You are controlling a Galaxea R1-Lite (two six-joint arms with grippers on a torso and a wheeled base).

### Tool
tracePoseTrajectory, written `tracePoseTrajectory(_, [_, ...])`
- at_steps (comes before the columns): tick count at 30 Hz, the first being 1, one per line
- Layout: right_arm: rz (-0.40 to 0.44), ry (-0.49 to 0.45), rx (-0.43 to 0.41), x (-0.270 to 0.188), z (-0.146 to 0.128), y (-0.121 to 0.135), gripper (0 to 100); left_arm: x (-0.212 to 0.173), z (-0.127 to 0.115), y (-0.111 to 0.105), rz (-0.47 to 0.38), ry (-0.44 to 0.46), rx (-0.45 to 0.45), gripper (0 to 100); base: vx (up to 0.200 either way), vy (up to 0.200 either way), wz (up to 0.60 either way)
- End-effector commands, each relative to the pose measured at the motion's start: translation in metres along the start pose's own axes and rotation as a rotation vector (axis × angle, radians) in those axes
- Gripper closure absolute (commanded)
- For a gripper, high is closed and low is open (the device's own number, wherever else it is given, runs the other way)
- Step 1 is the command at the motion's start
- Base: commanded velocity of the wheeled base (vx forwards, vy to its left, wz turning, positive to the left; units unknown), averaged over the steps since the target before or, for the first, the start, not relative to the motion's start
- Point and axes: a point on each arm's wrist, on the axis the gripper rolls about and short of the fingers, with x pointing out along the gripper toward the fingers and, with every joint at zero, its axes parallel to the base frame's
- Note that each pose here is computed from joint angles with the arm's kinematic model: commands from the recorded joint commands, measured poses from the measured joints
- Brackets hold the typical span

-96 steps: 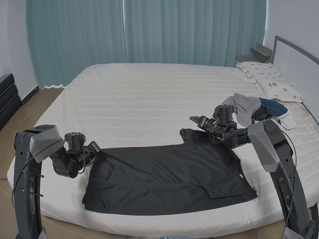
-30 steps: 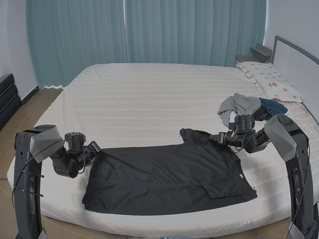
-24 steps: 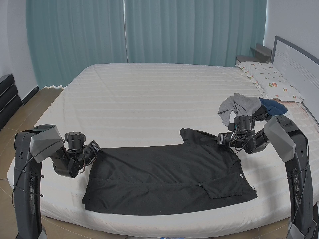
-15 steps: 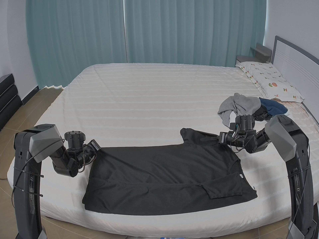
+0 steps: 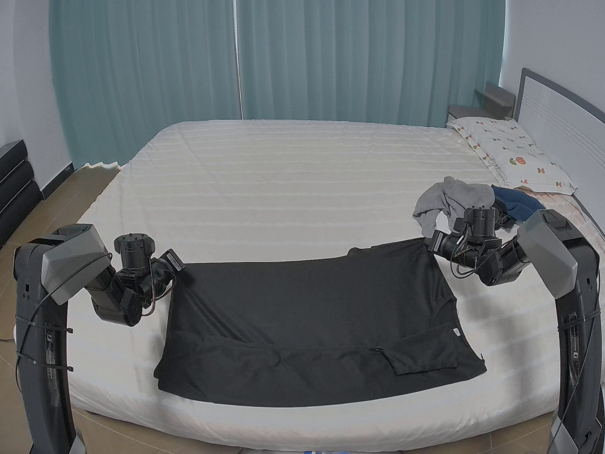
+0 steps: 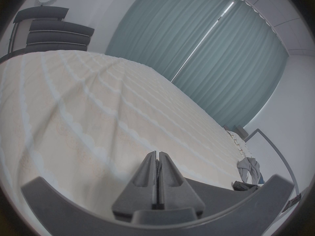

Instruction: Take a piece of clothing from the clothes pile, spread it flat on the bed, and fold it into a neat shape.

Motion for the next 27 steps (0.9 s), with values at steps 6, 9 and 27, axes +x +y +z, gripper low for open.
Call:
tracePoseTrajectory(6, [0.002, -0.032, 0.058, -0.015, 0.005, -0.003, 100, -0.004, 0.004, -0.006, -0.014, -0.013, 0.017, 100, 0.000, 0.000, 0.00])
tracePoseTrajectory(9, [-0.006, -0.015, 0.057, -0.016, -0.001, -0.004, 100, -0.005, 0.002, -0.005, -0.009, -0.004, 0.019, 100, 0.000, 0.000, 0.00])
tracePoseTrajectory(27, [0.049, 0.073, 0.080, -0.080, 0.008, 0.002, 100, -0.046, 0.008, -0.010, -0.014, 0.010, 0.111, 100, 0.000, 0.000, 0.00])
